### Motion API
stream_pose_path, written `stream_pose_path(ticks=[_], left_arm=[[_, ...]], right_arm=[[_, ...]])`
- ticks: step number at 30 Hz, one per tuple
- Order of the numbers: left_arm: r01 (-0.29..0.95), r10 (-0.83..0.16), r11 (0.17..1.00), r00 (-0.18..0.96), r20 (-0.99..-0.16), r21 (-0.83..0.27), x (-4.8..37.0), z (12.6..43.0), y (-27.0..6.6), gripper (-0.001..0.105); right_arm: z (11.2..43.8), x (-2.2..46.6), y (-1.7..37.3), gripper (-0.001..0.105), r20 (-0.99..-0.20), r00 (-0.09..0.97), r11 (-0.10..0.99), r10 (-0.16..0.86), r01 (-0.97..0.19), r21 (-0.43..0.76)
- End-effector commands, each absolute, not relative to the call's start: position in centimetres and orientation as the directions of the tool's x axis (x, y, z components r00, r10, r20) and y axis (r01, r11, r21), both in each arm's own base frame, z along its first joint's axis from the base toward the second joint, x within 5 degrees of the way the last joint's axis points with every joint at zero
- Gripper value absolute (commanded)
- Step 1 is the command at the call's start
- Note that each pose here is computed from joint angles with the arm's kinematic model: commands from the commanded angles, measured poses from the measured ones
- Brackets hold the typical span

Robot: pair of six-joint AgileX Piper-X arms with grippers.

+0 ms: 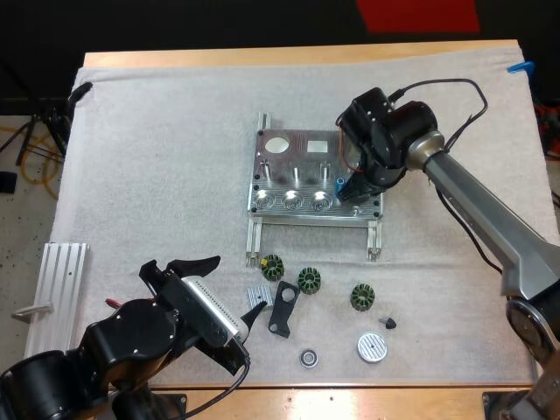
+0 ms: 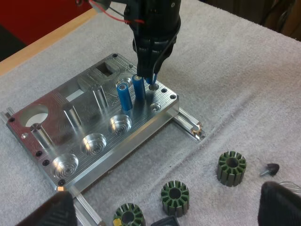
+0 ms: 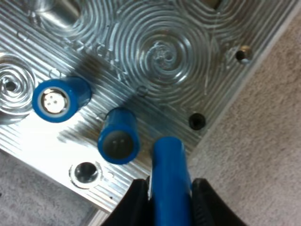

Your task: Load cells from left to right

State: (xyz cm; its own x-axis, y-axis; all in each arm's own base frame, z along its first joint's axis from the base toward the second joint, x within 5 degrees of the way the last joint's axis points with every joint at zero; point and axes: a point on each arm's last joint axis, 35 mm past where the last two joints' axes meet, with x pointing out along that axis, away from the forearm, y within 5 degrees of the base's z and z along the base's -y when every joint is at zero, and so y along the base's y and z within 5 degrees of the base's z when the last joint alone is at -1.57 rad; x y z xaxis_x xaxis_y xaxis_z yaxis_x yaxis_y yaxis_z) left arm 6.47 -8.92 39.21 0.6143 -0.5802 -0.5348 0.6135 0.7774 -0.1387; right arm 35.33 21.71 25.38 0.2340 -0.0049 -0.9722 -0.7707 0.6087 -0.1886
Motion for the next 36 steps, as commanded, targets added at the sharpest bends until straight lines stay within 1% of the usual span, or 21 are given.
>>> stream_pose_path(ticks=[1,9,20,31,36], left_arm=[[0.595,-0.576,0.79,0.636,-0.514,-0.148,6.5,39.6,-8.8,0.076],[0.595,-0.576,0.79,0.636,-0.514,-0.148,6.5,39.6,-8.8,0.076],[0.595,-0.576,0.79,0.636,-0.514,-0.148,6.5,39.6,-8.8,0.076],[0.595,-0.576,0.79,0.636,-0.514,-0.148,6.5,39.6,-8.8,0.076],[0.596,-0.577,0.789,0.635,-0.514,-0.149,6.5,39.6,-8.8,0.076]], right_arm=[[25.6,35.3,21.7,0.0,-0.975,0.222,0.6,0.005,-0.781,-0.175],[24.5,35.3,21.7,0.0,-0.982,0.188,0.596,-0.016,-0.787,-0.161],[23.4,35.6,21.9,0.0,-0.985,0.168,0.592,-0.029,-0.791,-0.152],[23.3,36.3,22.1,0.0,-0.977,0.211,0.6,-0.003,-0.781,-0.171],[23.3,37.0,20.9,0.0,-0.976,0.216,0.628,-0.007,-0.759,-0.172]])
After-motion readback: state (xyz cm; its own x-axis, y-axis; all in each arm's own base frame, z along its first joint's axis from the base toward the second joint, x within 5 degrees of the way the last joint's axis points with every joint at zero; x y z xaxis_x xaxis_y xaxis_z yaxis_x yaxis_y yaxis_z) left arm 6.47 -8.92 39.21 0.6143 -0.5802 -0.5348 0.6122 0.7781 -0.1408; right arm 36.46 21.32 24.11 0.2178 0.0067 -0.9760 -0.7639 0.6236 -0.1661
